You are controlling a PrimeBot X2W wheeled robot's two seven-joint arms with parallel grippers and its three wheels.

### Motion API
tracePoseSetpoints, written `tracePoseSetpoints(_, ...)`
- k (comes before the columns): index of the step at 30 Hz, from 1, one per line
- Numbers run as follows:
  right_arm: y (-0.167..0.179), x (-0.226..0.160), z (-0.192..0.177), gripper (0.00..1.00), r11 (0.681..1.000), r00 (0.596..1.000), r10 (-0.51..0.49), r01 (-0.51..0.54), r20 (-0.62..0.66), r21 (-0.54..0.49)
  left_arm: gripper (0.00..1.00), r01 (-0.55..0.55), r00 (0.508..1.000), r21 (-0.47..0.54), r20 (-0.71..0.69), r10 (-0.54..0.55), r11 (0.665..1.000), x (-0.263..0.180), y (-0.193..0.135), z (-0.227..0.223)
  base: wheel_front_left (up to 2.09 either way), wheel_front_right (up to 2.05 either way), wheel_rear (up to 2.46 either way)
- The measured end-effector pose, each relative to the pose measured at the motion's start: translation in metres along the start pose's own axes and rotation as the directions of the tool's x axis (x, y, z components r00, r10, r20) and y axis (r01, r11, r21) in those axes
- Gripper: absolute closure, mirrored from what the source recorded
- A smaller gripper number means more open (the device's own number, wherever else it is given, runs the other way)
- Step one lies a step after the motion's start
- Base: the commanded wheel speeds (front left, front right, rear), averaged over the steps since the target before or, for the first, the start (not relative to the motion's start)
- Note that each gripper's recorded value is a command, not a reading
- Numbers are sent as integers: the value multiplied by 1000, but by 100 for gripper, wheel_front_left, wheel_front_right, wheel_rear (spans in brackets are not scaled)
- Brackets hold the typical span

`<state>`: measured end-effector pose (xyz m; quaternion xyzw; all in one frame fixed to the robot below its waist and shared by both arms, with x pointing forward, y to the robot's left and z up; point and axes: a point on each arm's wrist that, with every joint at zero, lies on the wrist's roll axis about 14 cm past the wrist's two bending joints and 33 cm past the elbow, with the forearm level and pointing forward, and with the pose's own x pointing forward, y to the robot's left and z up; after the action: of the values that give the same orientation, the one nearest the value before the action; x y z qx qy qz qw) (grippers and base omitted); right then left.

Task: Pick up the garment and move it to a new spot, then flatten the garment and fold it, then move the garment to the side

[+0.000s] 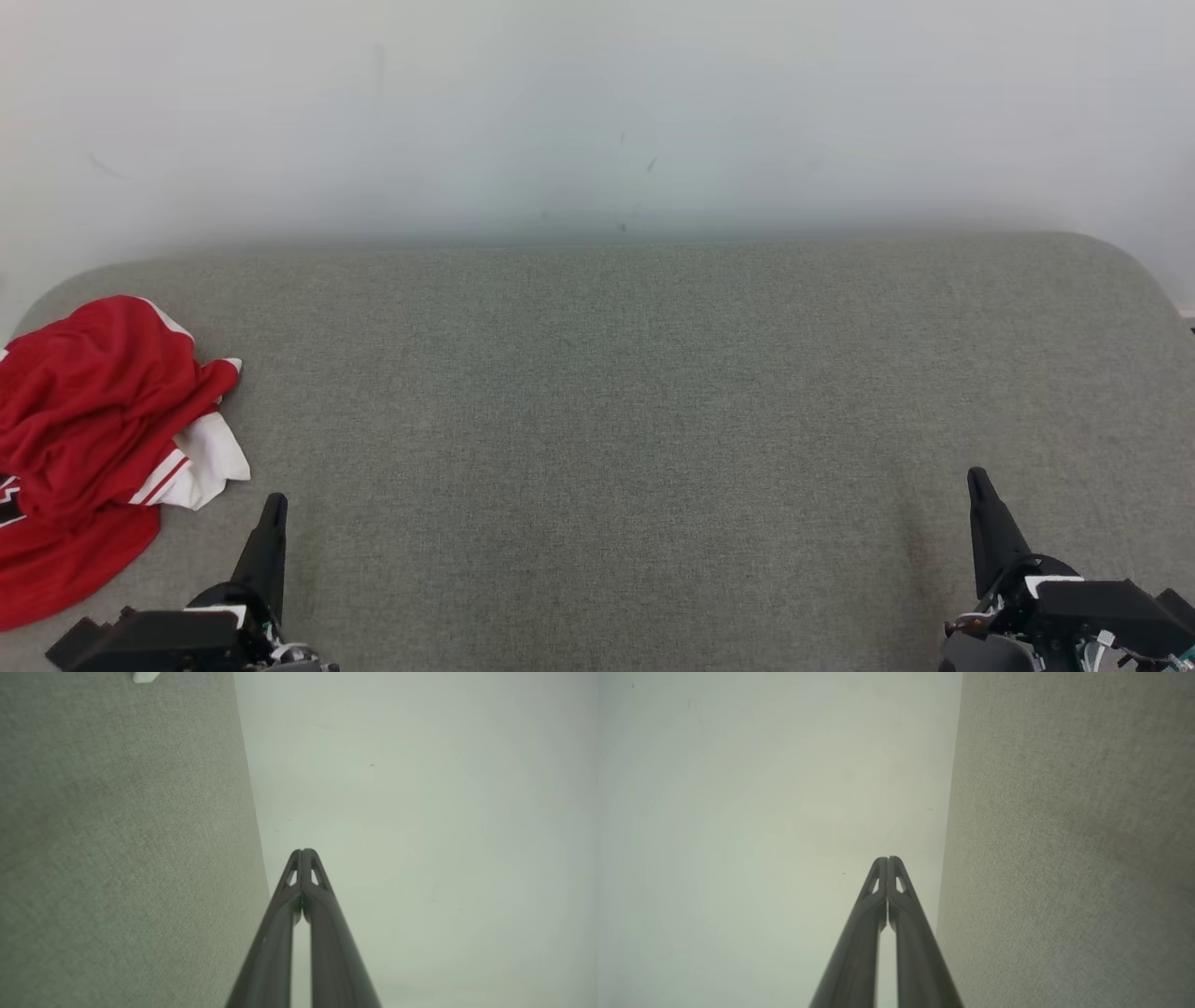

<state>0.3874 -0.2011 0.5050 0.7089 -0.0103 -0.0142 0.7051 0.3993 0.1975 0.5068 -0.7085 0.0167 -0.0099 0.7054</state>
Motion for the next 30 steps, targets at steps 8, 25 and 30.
tracePoseSetpoints(8, -27, -12, -2, 0, 997, 997, -79, 79, 3, 5, 0, -85, 996, -17, 6, 86, 996, -14, 30, -3, 0, 0, 0)
tracePoseSetpoints(25, -19, -11, -8, 0, 996, 998, -55, 56, 17, -75, 0, -82, 994, 117, 80, 73, 990, -18, 25, 7, 0, 0, 0)
tracePoseSetpoints(30, -18, -11, -10, 0, 988, 999, -51, 53, 16, -144, 0, -87, 993, 208, 93, 69, 974, -21, 23, 9, 0, 0, 0)
